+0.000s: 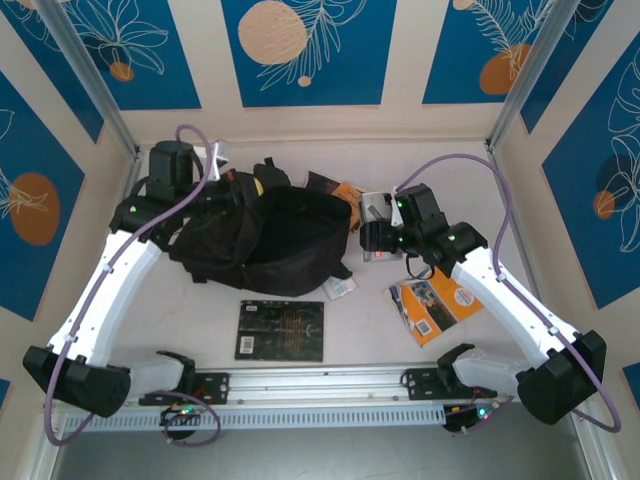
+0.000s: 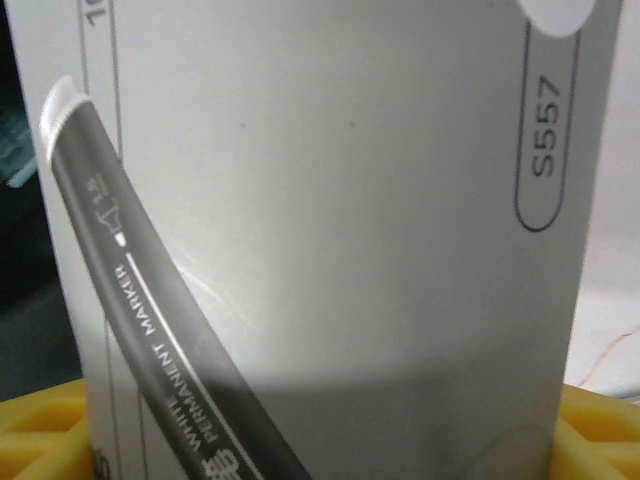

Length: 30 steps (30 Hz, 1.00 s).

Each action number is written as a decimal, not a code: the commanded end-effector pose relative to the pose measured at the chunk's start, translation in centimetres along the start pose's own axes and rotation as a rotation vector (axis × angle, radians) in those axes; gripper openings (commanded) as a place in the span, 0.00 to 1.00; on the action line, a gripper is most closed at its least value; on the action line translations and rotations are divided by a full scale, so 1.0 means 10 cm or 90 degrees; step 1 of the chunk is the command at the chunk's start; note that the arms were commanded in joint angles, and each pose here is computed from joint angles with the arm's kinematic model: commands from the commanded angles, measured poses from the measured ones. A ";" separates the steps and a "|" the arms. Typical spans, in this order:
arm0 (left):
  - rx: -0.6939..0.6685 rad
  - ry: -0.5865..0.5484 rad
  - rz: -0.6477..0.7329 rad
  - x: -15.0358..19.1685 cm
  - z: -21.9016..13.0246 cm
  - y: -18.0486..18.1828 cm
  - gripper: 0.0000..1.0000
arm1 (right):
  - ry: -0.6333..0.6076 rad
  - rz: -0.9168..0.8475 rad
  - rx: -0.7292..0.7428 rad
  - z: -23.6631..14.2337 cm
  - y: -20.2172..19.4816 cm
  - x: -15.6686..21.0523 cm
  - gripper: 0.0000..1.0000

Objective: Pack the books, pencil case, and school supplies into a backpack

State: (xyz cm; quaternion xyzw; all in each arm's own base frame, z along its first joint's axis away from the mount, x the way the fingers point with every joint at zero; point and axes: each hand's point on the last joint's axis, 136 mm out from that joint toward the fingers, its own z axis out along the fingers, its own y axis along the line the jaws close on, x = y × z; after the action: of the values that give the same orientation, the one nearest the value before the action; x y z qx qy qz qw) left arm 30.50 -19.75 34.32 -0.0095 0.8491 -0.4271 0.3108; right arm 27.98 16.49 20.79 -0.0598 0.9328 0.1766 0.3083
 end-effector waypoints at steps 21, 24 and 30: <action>0.035 -0.001 -0.012 0.26 0.23 0.01 0.03 | 0.123 0.175 -0.120 0.46 1.00 -0.27 0.64; 0.031 -0.013 -0.012 0.20 0.22 -0.01 0.03 | 0.149 0.163 -0.084 0.60 1.11 -0.20 0.64; 0.019 -0.072 -0.016 0.00 0.12 -0.07 0.04 | 0.210 0.190 -0.001 0.91 1.09 0.07 0.65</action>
State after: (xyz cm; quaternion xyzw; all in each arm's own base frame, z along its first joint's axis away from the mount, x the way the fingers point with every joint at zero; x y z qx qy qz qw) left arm 30.39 -21.33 30.08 -0.0377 0.8539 -0.4280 0.2937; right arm 30.43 30.45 17.74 0.0169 0.9618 0.2334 0.1418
